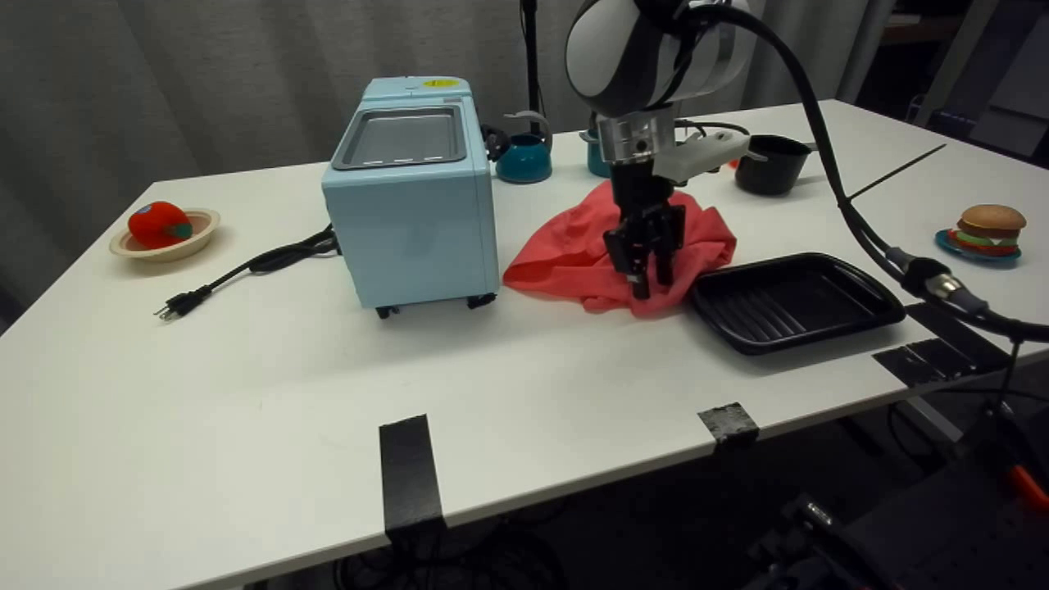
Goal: Unfold the peach shirt on the table.
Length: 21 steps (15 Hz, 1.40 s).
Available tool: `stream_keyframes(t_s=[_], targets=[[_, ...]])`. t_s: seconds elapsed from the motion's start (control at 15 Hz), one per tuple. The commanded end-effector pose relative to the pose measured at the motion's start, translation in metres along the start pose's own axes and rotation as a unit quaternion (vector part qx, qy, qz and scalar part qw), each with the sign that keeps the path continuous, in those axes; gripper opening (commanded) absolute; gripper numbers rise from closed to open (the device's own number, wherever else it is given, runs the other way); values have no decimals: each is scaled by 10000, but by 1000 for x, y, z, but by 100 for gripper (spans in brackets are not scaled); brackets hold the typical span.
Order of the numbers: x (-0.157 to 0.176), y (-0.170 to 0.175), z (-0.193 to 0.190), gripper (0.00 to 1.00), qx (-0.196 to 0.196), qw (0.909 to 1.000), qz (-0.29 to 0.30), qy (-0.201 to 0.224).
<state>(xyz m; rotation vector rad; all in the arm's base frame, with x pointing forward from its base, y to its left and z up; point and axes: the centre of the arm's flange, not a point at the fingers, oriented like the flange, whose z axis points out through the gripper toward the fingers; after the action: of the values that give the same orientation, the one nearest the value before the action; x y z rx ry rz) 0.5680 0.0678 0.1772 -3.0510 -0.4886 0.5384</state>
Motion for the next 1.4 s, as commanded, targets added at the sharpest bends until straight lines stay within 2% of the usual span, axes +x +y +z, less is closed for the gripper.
stream_keyframes(t_s=[0.0,0.2,0.6,0.73,1.07,1.33], targets=[[8,4,-5,22,-85,9999,-128,33],[5,11,-10,1,-38,9999,-45,90],[-2,25,-15,0,38,9997,133,203],[-6,27,-20,0,-147,9992,152,341],[-31,46,-88,0,-341,9930,539,998],[-68,87,-144,0,-811,9773,1200,1547]])
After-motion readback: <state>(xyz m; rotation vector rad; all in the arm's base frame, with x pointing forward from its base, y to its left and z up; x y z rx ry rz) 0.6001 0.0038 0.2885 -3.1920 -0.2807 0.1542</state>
